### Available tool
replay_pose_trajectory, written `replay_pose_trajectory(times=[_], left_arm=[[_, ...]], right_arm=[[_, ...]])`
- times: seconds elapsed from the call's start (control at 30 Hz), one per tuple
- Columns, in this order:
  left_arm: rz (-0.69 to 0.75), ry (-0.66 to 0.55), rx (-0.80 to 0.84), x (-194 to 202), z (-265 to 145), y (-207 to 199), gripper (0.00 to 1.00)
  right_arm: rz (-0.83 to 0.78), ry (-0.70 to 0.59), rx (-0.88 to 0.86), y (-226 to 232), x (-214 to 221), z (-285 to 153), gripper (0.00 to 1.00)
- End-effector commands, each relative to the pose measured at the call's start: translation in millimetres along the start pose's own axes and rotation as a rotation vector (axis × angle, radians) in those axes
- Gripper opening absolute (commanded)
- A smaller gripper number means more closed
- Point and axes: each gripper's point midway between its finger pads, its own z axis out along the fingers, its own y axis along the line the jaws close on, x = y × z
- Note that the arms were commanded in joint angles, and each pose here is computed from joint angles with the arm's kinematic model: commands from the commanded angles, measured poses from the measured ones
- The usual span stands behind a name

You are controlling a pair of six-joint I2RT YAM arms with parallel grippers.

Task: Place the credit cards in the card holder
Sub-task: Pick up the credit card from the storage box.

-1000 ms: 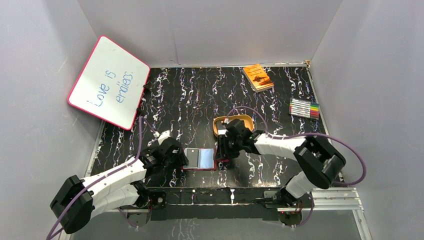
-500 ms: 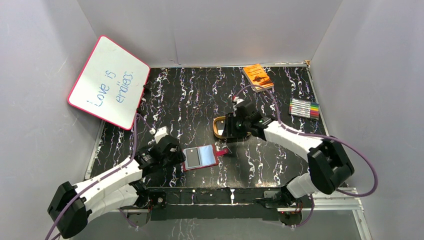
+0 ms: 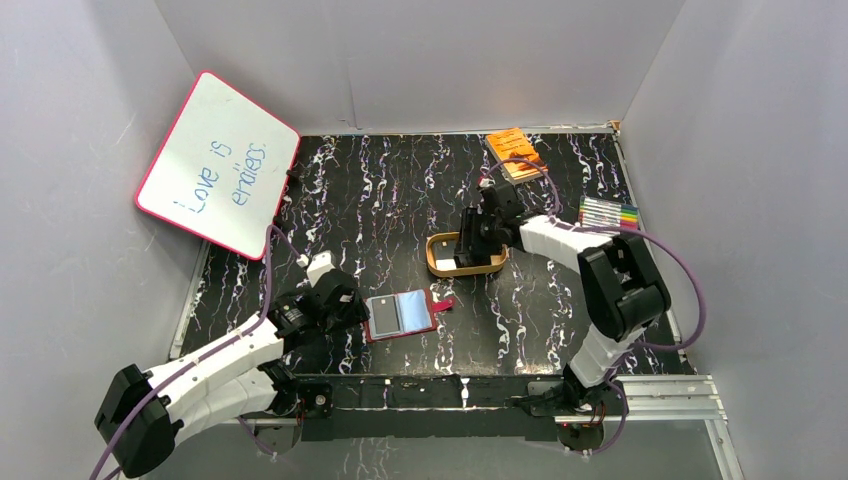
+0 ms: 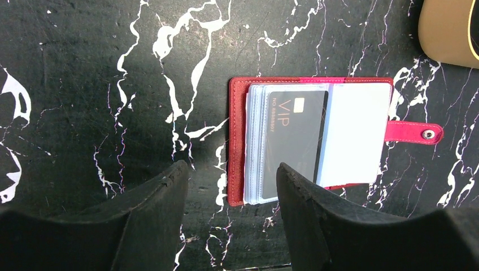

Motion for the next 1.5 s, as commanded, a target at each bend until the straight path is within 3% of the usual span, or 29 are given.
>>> replay_pose_trajectory(times=[0.0, 0.37, 0.6, 0.87, 1.47], left_arm=[[-0.01, -0.027, 0.006, -9, -7, -3, 0.57], [-0.012, -0.015, -0.001, -4, -4, 0, 0.57], [-0.016, -0.01, -0.006, -1, -3, 2, 0.57], [-0.014, -0.007, -0.01, 0, -2, 3, 0.57], [-0.012, 0.004, -0.018, 3, 1, 5, 0.57]], right_arm=[[-0.001, -0.035, -0.084, 17, -20, 9, 0.61], [0.031, 0.015, -0.193, 29, -6, 19, 0.59], [0.048, 0.09, -0.126, 13, 11, 30, 0.45], [0.101, 0.054, -0.097, 1, 10, 21, 0.28], [0.181, 0.007, -0.15, -9, 6, 2, 0.09]])
